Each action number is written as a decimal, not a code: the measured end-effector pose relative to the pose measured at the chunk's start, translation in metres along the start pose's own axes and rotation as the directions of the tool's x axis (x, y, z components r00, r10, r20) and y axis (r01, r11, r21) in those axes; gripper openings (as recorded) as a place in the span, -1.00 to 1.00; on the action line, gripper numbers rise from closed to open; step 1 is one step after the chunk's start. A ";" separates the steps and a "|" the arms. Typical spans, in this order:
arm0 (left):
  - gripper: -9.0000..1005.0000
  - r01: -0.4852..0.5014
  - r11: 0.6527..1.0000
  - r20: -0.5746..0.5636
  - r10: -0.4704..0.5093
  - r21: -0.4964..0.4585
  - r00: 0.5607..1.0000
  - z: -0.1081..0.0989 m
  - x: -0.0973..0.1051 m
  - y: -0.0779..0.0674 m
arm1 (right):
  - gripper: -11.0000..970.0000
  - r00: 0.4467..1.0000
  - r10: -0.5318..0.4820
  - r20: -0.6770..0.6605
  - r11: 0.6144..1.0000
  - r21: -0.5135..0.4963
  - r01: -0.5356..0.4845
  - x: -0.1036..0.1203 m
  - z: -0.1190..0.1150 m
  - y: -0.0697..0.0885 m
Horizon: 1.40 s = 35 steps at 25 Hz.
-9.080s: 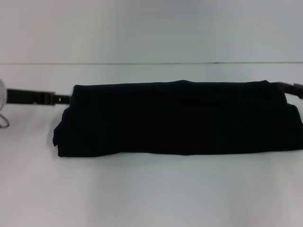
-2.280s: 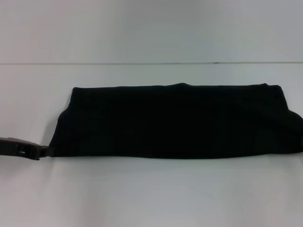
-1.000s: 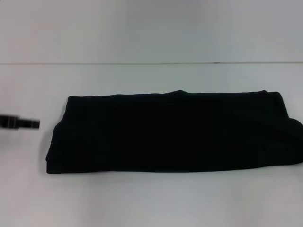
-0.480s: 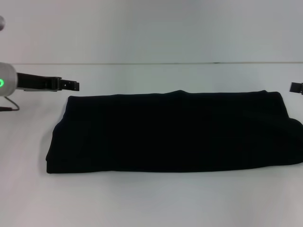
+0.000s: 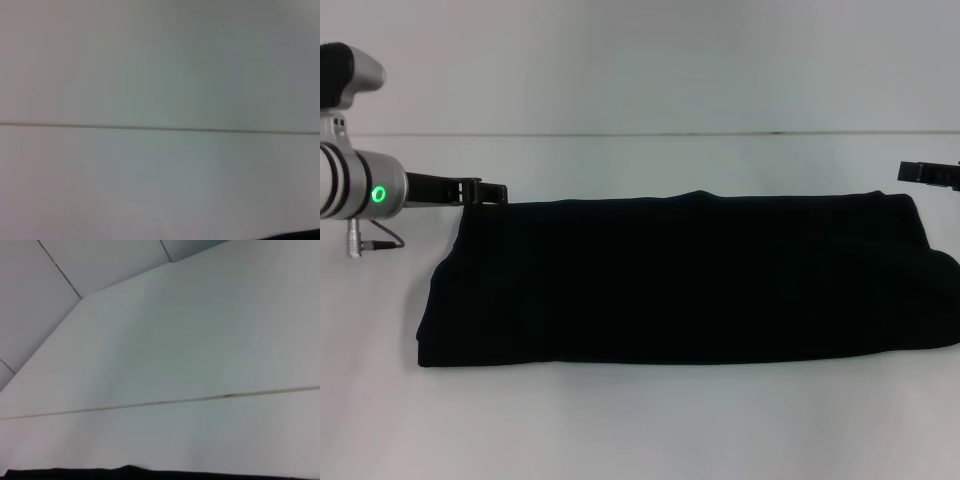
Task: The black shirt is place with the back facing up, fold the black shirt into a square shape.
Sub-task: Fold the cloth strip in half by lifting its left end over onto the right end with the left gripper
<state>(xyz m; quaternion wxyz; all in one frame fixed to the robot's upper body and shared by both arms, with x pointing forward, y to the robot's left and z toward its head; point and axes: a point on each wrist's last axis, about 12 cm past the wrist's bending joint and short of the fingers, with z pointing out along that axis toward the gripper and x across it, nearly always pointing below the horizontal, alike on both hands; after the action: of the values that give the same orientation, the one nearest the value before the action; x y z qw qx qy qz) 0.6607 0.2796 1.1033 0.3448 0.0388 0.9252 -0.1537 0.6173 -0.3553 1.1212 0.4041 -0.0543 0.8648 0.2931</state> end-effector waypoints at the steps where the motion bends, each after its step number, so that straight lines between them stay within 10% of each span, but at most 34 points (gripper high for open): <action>1: 0.55 0.003 1.000 0.004 -0.003 -0.008 1.000 0.003 0.003 -0.001 | 0.31 1.000 -0.003 0.002 1.000 0.003 0.003 0.000 0.002 0.001; 35: 0.32 -0.100 0.993 -0.021 0.098 -0.071 0.995 0.014 0.015 -0.007 | 0.31 1.000 -0.008 -0.004 1.000 0.026 0.008 0.003 0.006 -0.001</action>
<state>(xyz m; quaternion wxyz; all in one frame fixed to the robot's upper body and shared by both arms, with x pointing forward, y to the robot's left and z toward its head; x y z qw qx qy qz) 0.6569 0.2679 1.0849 0.3453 0.0736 0.9299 -0.1029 0.6197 -0.3525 1.1161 0.4041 -0.0530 0.8691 0.2801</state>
